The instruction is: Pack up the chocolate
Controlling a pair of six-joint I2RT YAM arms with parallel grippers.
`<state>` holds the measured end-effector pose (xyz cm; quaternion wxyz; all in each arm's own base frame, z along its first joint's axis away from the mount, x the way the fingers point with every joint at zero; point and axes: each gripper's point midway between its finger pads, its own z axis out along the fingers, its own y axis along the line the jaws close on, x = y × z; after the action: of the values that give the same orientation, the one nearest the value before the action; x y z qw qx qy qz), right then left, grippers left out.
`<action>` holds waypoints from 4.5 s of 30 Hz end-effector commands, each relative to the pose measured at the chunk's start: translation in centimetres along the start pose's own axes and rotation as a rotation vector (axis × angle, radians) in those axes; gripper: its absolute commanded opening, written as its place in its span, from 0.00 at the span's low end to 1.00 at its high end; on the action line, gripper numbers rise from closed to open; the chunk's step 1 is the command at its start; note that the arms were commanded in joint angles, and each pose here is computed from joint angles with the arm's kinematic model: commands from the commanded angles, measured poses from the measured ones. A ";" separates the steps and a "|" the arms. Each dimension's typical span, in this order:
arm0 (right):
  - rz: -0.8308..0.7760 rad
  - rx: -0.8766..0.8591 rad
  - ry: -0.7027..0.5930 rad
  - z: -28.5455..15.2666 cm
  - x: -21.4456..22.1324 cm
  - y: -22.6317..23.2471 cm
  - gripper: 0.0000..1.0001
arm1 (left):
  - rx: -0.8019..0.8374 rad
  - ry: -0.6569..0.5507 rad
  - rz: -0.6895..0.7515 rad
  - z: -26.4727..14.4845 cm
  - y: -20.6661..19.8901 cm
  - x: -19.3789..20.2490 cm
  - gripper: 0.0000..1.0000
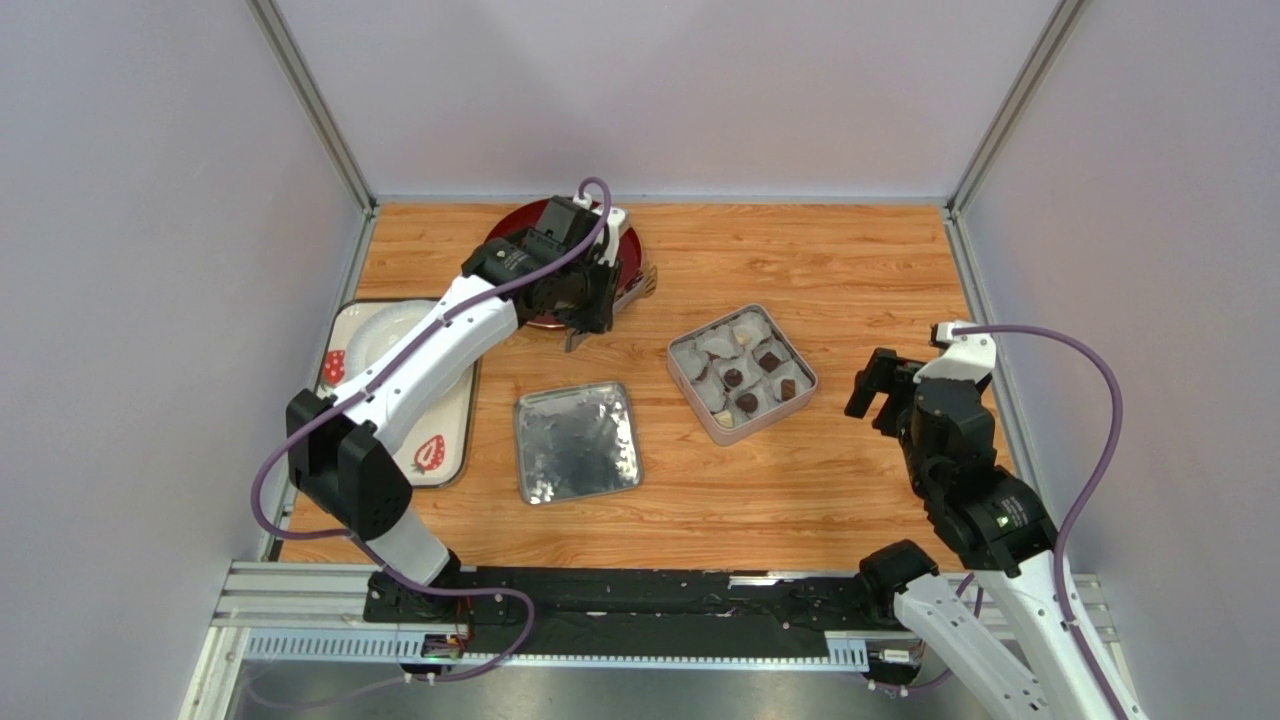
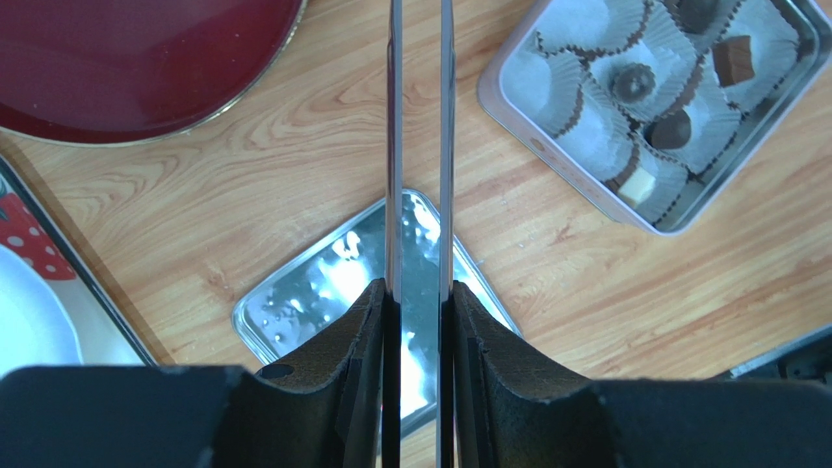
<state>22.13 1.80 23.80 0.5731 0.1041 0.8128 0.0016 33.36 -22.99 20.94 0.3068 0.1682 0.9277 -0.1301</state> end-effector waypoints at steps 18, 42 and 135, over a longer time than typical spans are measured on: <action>0.018 -0.052 -0.016 0.3 -0.4 1.2 0.84 | 0.202 -0.058 0.087 -3.8 -8.3 2.5 0.34; -0.043 -0.071 -0.053 -0.4 -0.2 1.9 0.86 | 0.163 0.100 0.057 -1.0 -12.1 8.7 0.35; -0.042 -0.062 -0.061 -0.5 -0.4 1.6 0.87 | -0.299 -0.032 -0.370 7.3 12.9 -4.8 0.44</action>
<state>21.67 3.46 23.69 0.5870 0.0637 0.8070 0.0118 44.57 -14.96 15.06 0.2903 -0.0396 0.9548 -0.0497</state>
